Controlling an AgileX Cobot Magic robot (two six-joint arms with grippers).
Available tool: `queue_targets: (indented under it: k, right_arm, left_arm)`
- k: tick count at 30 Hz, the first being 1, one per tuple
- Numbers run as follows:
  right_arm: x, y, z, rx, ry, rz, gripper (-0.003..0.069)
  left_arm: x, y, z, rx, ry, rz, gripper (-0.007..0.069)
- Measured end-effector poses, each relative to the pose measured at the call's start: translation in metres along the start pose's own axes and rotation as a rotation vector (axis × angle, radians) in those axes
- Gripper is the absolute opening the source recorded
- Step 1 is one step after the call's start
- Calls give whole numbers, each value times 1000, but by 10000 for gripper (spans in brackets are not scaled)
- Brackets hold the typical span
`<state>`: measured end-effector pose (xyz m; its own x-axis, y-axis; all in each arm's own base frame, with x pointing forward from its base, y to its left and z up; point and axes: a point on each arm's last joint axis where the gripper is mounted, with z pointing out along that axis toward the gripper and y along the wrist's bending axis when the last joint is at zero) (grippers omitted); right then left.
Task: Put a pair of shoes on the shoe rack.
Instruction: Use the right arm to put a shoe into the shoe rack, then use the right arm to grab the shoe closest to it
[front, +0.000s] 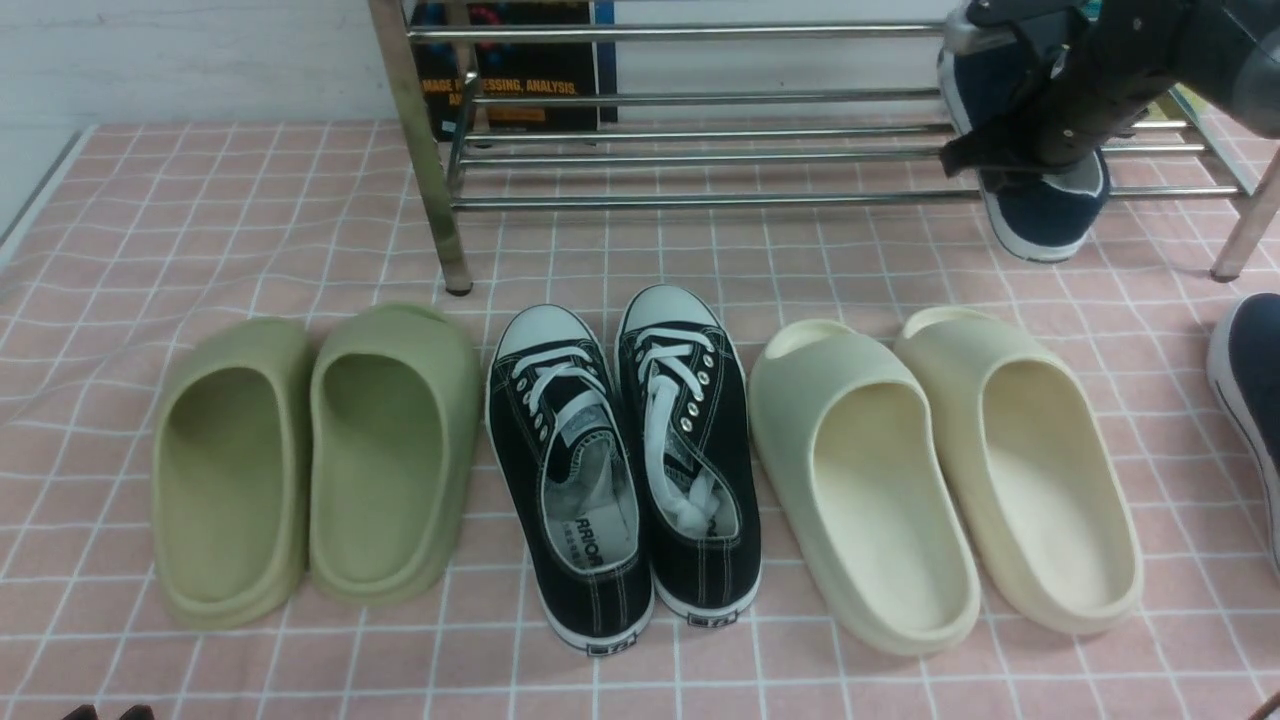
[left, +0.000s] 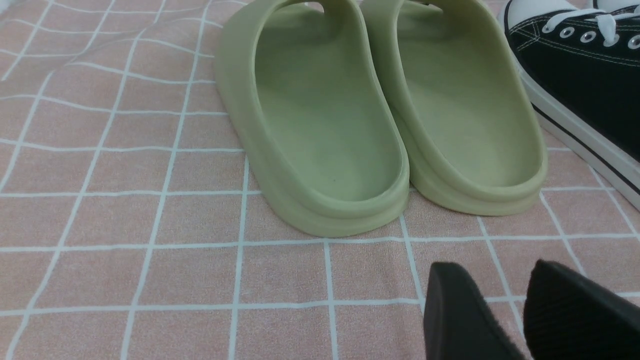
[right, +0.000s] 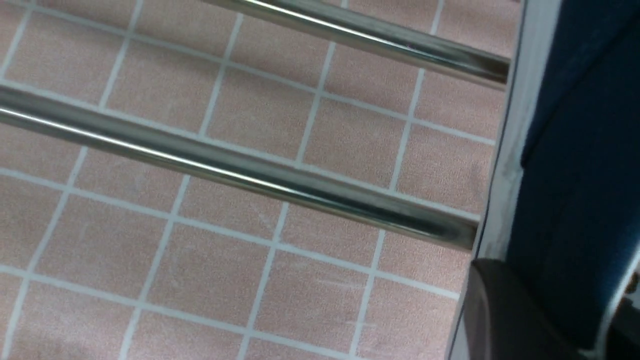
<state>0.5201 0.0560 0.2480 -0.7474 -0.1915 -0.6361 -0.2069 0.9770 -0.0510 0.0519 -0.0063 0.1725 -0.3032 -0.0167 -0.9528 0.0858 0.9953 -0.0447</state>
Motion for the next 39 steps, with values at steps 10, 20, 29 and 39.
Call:
queue_targets:
  k: [10,20,29,39]
  right_arm:
    - [-5,1,-32,-15,50,1,420]
    - [-1,-23,-104,67,173,60,422]
    - [54,-55,-142,123,328,220,422]
    - [182,-38,-122,193,373,295,389]
  left_arm:
    - [0,0,0,0,0,0,241]
    - [0,0,0,0,0,0,241]
    - [0,0,0,0,0,0,241]
    - [0,0,0,-1,0,3,241]
